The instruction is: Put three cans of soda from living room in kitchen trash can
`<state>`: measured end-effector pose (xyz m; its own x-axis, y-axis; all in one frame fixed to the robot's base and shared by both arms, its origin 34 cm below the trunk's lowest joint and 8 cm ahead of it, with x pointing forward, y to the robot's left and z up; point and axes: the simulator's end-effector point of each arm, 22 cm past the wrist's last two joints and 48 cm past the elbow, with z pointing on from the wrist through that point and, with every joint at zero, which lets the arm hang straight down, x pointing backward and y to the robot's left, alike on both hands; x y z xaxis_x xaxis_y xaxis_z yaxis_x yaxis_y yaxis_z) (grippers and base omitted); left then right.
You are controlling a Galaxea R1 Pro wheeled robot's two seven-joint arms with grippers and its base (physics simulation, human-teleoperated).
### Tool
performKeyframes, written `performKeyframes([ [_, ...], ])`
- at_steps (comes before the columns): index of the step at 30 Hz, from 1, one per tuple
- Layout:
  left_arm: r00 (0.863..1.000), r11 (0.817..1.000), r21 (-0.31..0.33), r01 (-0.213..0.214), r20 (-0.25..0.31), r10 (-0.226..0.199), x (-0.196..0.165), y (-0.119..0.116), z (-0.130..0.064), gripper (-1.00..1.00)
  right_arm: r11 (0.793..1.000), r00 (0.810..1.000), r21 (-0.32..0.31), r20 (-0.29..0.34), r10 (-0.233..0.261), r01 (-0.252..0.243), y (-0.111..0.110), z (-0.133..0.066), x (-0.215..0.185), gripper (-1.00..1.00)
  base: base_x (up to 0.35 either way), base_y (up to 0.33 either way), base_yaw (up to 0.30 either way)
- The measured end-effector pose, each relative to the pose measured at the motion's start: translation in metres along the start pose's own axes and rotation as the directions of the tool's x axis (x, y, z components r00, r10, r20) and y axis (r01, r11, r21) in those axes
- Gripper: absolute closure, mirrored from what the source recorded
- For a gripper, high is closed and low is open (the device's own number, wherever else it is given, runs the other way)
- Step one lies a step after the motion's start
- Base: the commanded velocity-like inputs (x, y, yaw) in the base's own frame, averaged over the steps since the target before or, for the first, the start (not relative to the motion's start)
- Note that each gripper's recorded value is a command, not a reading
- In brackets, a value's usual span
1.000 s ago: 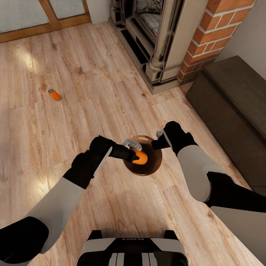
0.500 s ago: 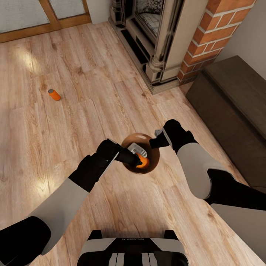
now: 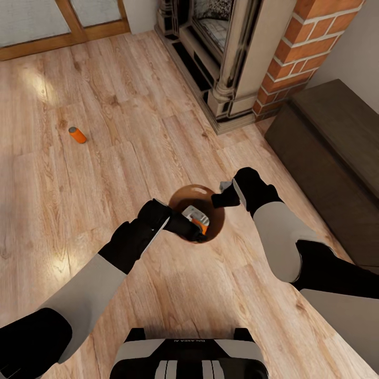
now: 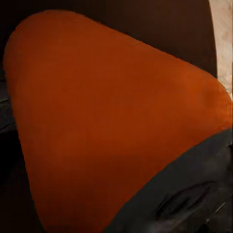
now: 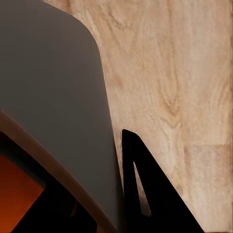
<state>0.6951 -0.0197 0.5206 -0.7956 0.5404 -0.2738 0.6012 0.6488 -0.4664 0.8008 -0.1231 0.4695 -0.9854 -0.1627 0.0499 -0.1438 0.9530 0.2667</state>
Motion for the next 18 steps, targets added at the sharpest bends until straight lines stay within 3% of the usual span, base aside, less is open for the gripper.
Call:
performKeyframes([
  [7,1.000,1.000,0.004,0.002,0.007,-0.002,-0.002,0.000,-0.003,-1.00,1.000,1.000,0.012,-0.002,-0.007,0.007,-0.003,0.000,0.001,1.00,0.000,0.000,0.000],
  [10,0.999,1.000,0.003,-0.021,0.046,0.021,-0.015,-0.003,-0.012,-1.00,1.000,1.000,0.015,-0.007,-0.010,0.010,-0.003,0.001,0.002,1.00,0.000,0.000,0.000],
  [15,0.991,0.996,0.055,-0.069,0.120,0.062,-0.024,-0.013,-0.042,-1.00,1.000,1.000,0.012,-0.011,-0.008,0.008,-0.002,0.003,0.004,1.00,0.000,0.000,0.000],
  [18,0.984,0.995,0.076,-0.067,0.167,0.053,-0.023,0.003,-0.072,-1.00,1.000,1.000,0.008,-0.013,-0.006,0.006,-0.001,0.003,0.005,1.00,0.000,0.000,0.000],
])
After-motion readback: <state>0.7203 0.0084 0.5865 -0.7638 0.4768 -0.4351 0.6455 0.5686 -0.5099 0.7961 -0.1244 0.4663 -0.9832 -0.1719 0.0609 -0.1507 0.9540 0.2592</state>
